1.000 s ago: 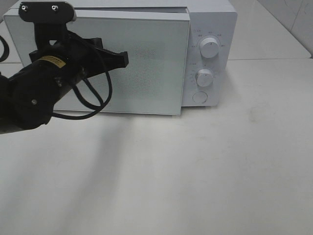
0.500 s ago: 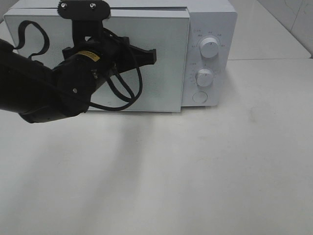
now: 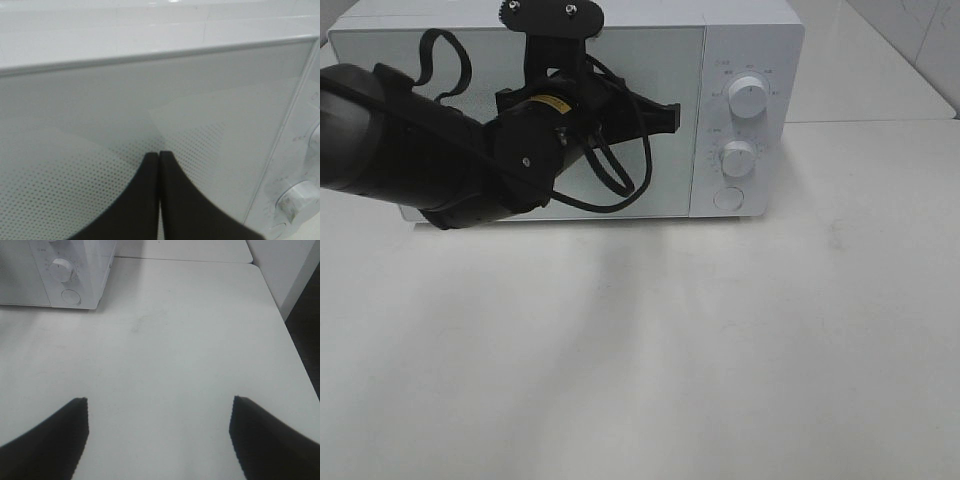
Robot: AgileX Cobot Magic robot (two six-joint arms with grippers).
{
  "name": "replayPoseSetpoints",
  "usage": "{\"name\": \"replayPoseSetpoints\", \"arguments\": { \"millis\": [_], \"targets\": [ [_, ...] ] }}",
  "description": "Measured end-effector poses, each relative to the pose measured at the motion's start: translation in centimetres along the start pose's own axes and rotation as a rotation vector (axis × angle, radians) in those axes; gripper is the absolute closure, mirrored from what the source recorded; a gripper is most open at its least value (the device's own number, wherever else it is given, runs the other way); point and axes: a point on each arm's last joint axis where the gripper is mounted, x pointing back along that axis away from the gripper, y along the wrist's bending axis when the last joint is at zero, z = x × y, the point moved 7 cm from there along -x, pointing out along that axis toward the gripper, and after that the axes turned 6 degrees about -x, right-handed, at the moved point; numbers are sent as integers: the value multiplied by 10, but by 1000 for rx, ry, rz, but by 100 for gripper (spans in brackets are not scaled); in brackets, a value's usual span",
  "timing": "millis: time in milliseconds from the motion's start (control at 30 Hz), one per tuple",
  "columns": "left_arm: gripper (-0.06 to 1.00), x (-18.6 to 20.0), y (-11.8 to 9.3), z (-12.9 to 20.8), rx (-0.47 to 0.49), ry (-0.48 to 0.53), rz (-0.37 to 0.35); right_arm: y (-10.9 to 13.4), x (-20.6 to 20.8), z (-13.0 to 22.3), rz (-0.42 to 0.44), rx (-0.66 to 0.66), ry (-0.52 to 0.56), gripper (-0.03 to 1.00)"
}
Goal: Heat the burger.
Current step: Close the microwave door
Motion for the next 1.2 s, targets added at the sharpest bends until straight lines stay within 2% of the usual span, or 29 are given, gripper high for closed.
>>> {"name": "replayPoseSetpoints", "arguments": {
  "millis": [233, 367, 500, 533, 567, 600, 633, 667, 700, 733, 767, 800, 833, 867, 1033, 1200],
  "targets": [
    [94, 12, -2, -2, -44, 29, 13, 0, 0, 0, 0, 0, 0, 21],
    [94, 34, -14, 5, -83, 67, 63, 0, 0, 0, 0, 0, 0, 21],
    [93, 47, -17, 14, -88, 104, 82, 0, 0, 0, 0, 0, 0, 21],
    [90, 50, -16, 16, -87, 113, 83, 0, 0, 0, 0, 0, 0, 21],
    [77, 56, -13, 23, -85, 144, 87, 0, 0, 0, 0, 0, 0, 21],
    [77, 56, -13, 23, -85, 144, 87, 0, 0, 0, 0, 0, 0, 21],
    [66, 59, -12, 28, -84, 166, 90, 0, 0, 0, 0, 0, 0, 21],
    [43, 65, -10, 39, -75, 216, 92, 0, 0, 0, 0, 0, 0, 21],
    [43, 65, -10, 39, -75, 216, 92, 0, 0, 0, 0, 0, 0, 21],
    [30, 68, -10, 44, -71, 244, 96, 0, 0, 0, 0, 0, 0, 21],
    [9, 75, -11, 54, -71, 302, 120, 0, 0, 0, 0, 0, 0, 21],
    [9, 75, -11, 54, -71, 302, 120, 0, 0, 0, 0, 0, 0, 21],
    [5, 79, -12, 56, -69, 325, 132, 0, 0, 0, 0, 0, 0, 21],
    [-1, 87, -16, 59, -77, 373, 175, 0, 0, 0, 0, 0, 0, 21],
    [-4, 100, -22, 57, -58, 437, 232, 0, 0, 0, 0, 0, 0, 21],
    [-4, 106, -23, 52, -71, 449, 256, 0, 0, 0, 0, 0, 0, 21]
  ]
}}
